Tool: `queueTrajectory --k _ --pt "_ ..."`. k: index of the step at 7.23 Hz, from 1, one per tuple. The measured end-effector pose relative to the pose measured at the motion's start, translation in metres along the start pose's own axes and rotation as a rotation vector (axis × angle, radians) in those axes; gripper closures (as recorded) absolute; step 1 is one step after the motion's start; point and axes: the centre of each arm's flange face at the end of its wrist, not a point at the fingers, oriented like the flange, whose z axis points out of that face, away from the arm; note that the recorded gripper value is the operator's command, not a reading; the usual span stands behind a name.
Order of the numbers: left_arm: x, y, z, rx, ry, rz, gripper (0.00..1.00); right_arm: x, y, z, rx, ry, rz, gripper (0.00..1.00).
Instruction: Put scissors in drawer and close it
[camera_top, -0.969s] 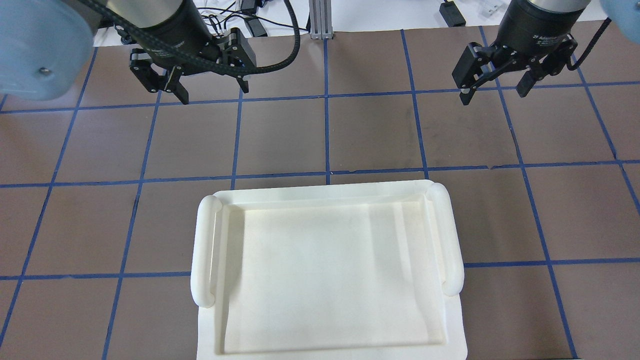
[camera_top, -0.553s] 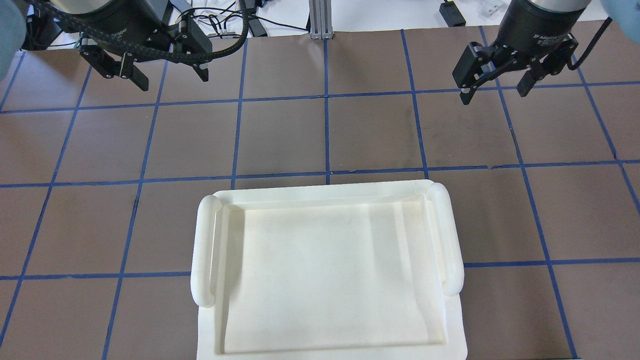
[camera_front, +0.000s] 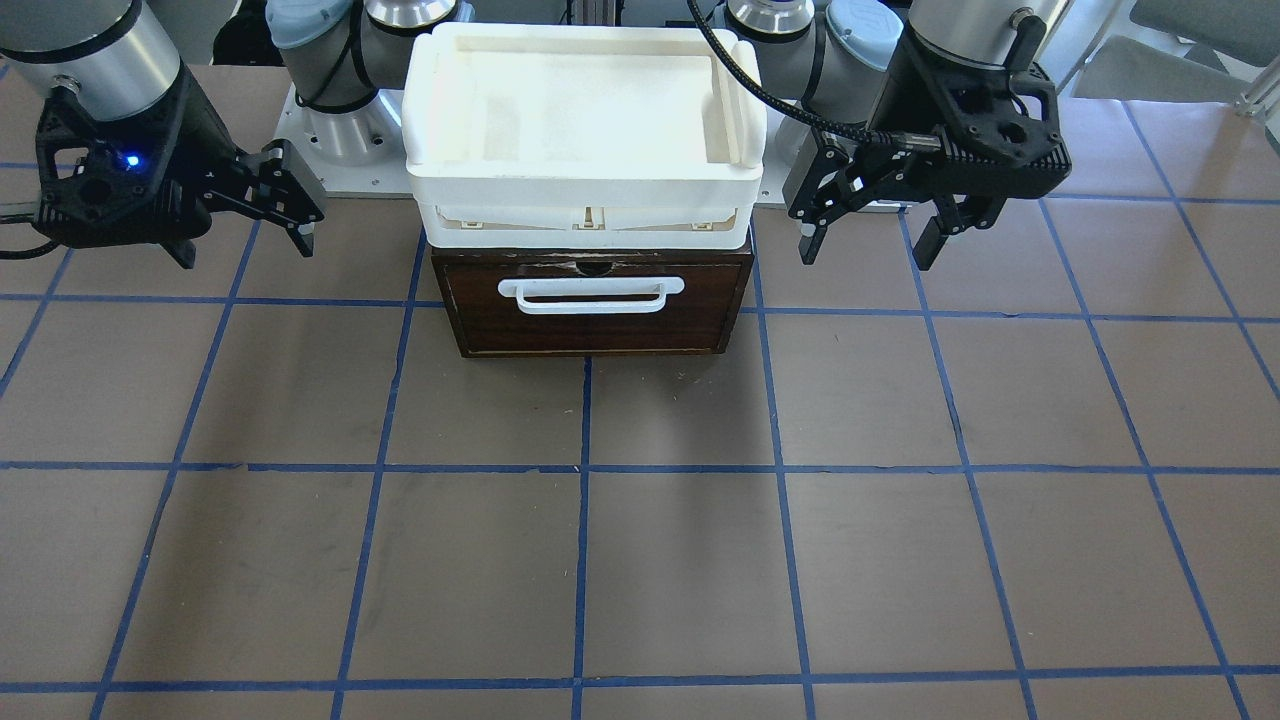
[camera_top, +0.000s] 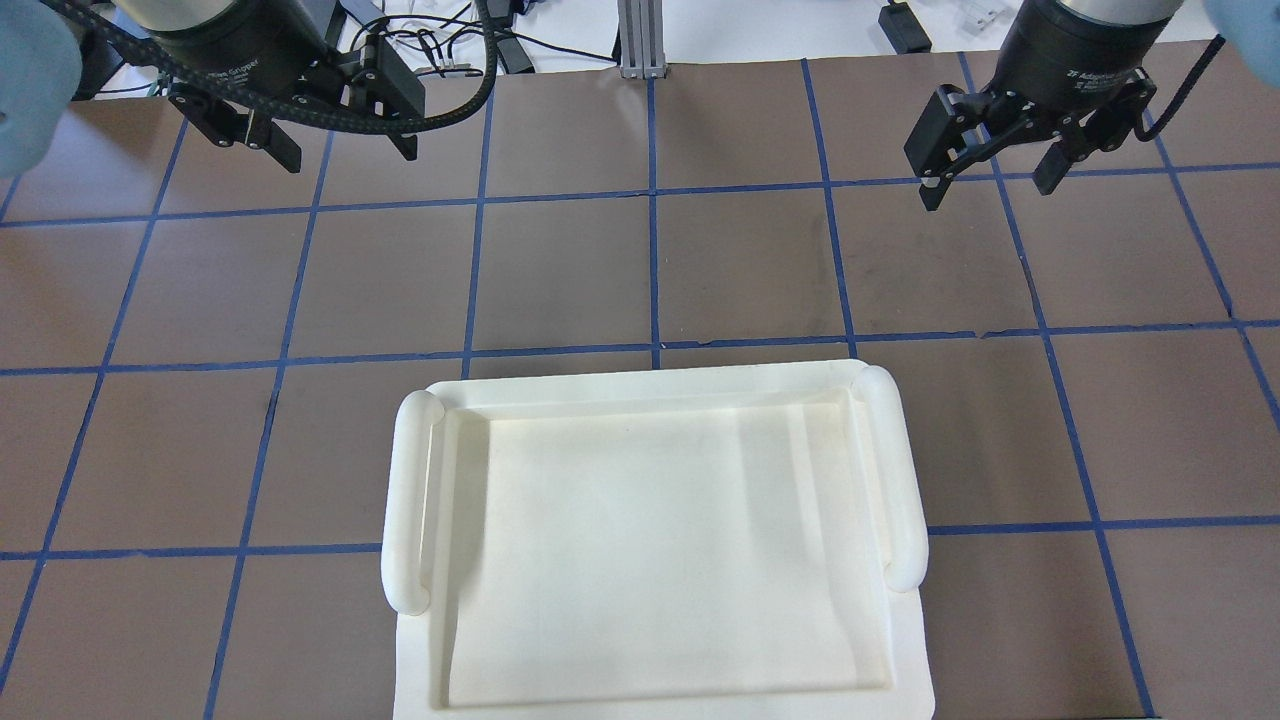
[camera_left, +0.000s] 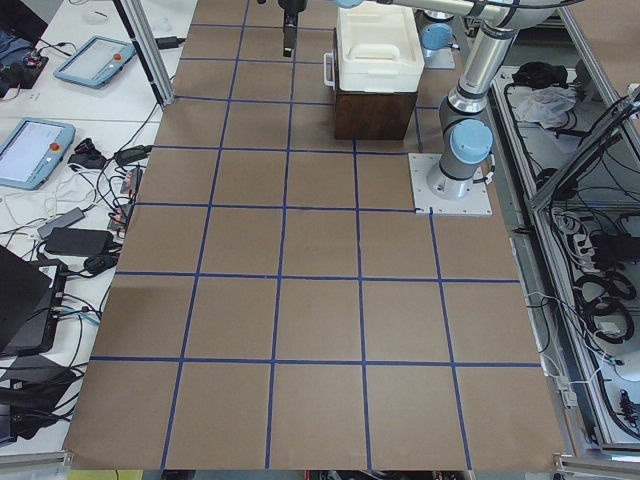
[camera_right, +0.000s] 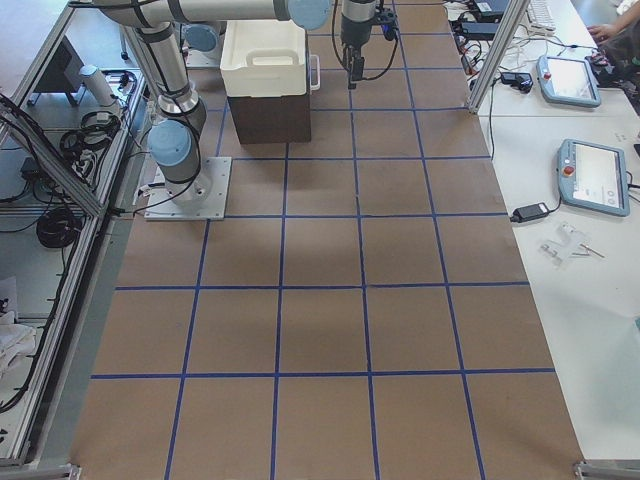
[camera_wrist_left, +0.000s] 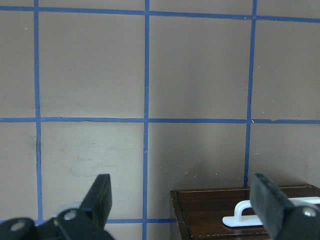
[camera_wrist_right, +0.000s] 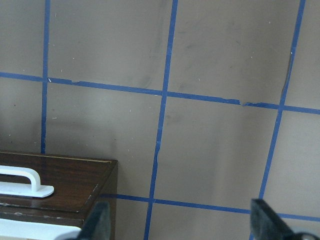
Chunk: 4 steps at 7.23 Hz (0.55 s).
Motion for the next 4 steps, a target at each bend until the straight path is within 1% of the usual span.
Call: queueTrajectory --k 1,2,4 --pt "0.001 0.01 0.0 -0.05 -0.003 -0.001 0.0 0.0 0.0 0.0 0.001 0.0 0.0 0.0" --pt "0.001 0.019 -0.001 -0.086 -0.007 -0.004 0.0 0.0 0.0 0.0 0.001 0.0 0.0 0.0" --pt "0.001 0.025 -0.003 -0.106 -0.011 -0.006 0.0 0.0 0.0 0.0 0.001 0.0 0.0 0.0"
